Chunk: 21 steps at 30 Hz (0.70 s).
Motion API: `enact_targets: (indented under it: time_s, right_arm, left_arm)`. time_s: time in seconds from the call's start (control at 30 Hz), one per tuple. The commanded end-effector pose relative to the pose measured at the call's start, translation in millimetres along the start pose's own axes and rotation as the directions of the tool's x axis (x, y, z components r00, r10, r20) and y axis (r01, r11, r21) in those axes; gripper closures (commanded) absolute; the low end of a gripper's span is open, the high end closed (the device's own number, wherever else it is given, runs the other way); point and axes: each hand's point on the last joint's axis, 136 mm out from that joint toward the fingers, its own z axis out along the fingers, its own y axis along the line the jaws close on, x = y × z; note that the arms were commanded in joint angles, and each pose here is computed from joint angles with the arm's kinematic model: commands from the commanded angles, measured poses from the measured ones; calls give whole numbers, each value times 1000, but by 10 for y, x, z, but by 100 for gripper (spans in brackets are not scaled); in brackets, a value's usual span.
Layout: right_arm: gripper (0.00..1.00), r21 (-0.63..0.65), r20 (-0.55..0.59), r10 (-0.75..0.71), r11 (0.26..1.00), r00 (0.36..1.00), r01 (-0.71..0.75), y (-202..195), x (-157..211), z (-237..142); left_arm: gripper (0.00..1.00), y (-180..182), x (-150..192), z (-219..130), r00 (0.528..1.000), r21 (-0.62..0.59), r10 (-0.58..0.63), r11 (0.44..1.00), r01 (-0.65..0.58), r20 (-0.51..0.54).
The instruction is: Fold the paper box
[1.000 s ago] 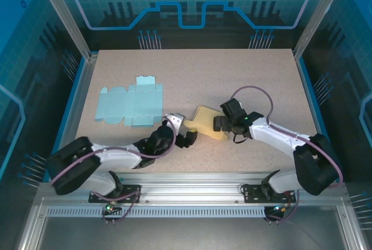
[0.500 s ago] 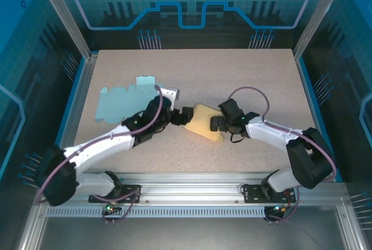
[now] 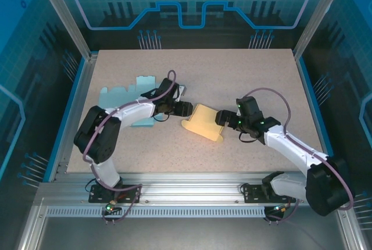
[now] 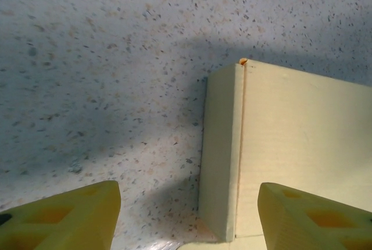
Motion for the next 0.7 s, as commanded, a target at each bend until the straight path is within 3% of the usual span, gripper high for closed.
enact_targets:
  time_s: [0.0, 0.17, 0.4, 0.67]
  right_arm:
    - [0, -132, -79, 99, 985, 992, -108, 120, 164, 98]
    - [2, -152, -108, 166, 972, 980, -181, 51, 261, 221]
    - [1, -208, -117, 217, 949, 969, -237, 30, 278, 298]
    - [1, -325, -130, 226, 910, 965, -257, 201, 194, 457]
  left_arm:
    - [38, -231, -40, 49, 999, 134, 12, 991, -8, -32]
    - [49, -168, -7, 242, 997, 143, -25, 989, 34, -68]
    - [77, 116, 91, 359, 982, 144, -169, 973, 180, -90]
    - [83, 161, 154, 413, 973, 169, -211, 960, 225, -96]
